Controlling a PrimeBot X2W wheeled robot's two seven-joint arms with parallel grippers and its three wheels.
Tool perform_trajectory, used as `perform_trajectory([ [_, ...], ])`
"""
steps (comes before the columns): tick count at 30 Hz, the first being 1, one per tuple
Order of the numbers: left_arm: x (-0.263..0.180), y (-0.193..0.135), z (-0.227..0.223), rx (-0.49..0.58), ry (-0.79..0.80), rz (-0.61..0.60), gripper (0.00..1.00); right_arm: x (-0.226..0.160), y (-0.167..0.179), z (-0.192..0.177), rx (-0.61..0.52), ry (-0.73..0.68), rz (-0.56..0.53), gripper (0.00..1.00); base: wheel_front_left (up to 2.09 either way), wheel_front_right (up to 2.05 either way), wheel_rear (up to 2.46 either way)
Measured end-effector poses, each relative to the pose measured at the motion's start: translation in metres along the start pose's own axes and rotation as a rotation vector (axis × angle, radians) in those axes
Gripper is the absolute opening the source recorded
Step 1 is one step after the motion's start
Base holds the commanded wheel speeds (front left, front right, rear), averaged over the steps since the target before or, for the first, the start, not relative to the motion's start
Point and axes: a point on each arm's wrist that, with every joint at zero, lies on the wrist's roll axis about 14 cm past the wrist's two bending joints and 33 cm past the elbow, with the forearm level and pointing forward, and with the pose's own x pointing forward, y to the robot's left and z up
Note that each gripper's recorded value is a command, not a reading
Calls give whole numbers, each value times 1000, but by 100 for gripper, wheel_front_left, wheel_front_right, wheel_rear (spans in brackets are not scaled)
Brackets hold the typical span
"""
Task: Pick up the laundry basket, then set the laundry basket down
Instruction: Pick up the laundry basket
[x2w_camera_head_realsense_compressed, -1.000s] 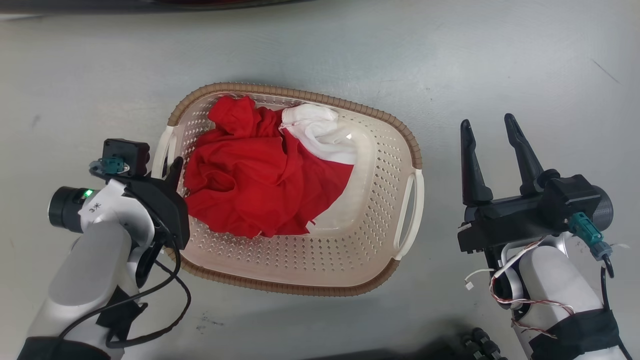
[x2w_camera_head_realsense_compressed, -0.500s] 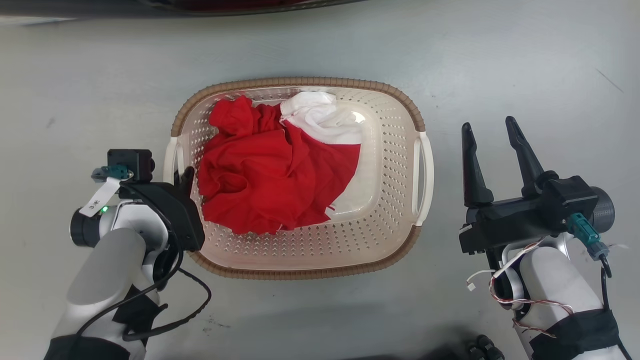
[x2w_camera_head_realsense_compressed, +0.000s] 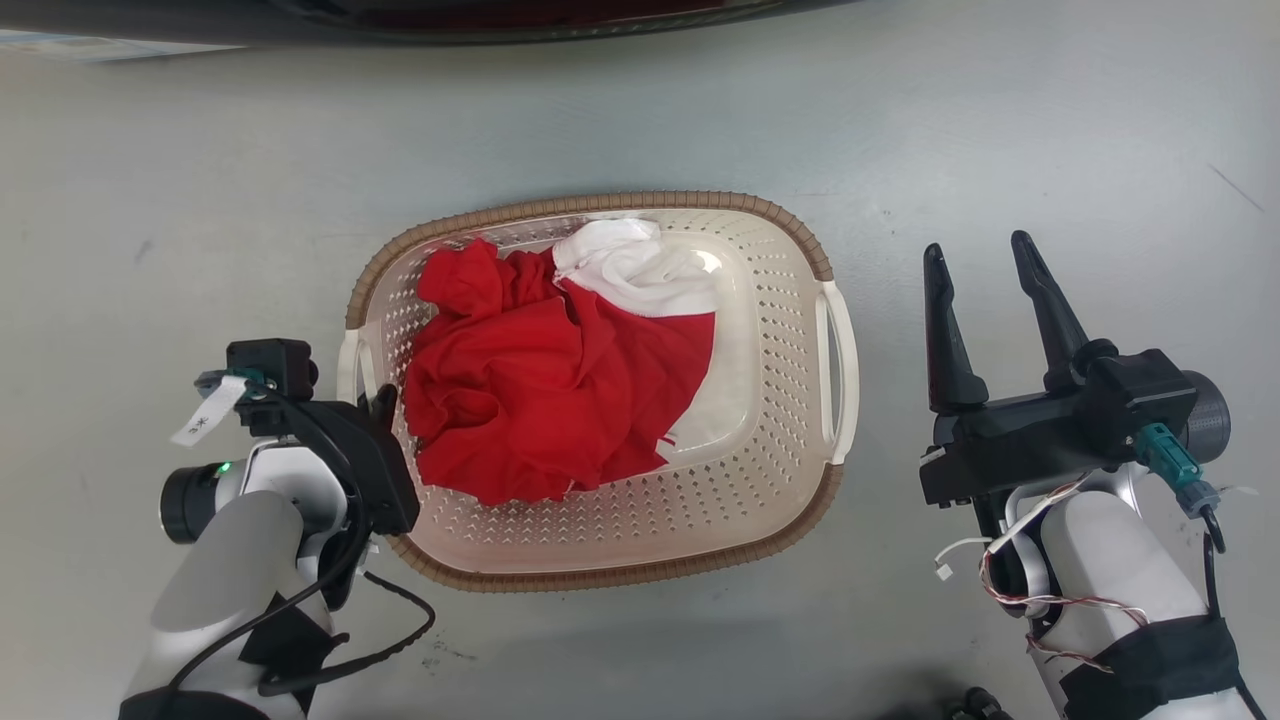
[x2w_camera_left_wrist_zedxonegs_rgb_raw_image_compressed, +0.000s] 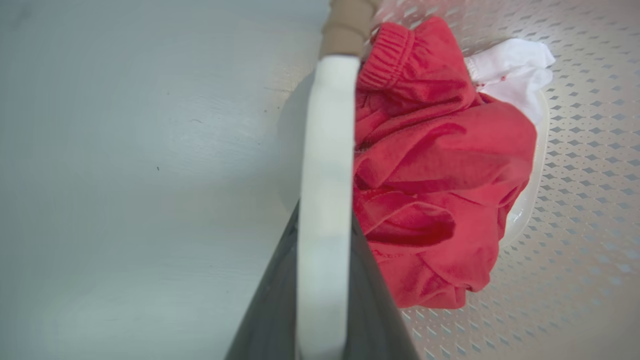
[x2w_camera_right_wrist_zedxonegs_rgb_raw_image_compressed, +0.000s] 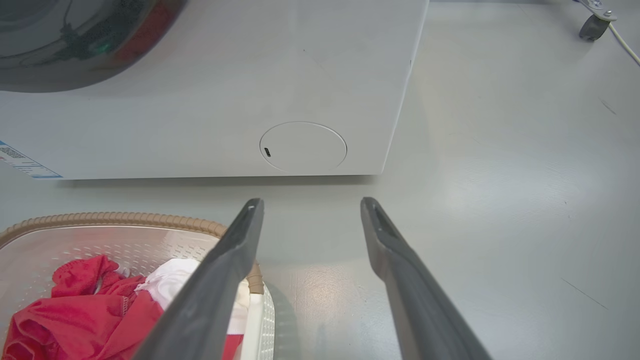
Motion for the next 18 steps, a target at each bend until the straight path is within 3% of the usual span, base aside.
perform_trajectory([
  [3, -1, 2, -3, -13, 10, 5, 0, 0, 1, 1, 0, -2, 3, 100, 0, 0, 0],
  [4, -1, 2, -3, -15, 13, 6, 6, 0, 1, 1, 0, -2, 3, 100, 0, 0, 0],
  [5, -1, 2, -4, -20, 14, 6, 58, 0, 1, 1, 0, -2, 4, 100, 0, 0, 0],
  [6, -1, 2, -4, -30, 14, 6, 100, 0, 1, 1, 0, -2, 5, 100, 0, 0, 0],
  [14, -4, 0, -4, -30, 10, 0, 100, -1, 2, 1, -1, 2, 8, 100, 0, 0, 0],
  [18, -10, -5, 22, -24, -100, -11, 100, -2, 1, 7, -3, -7, 8, 100, 0, 0, 0],
])
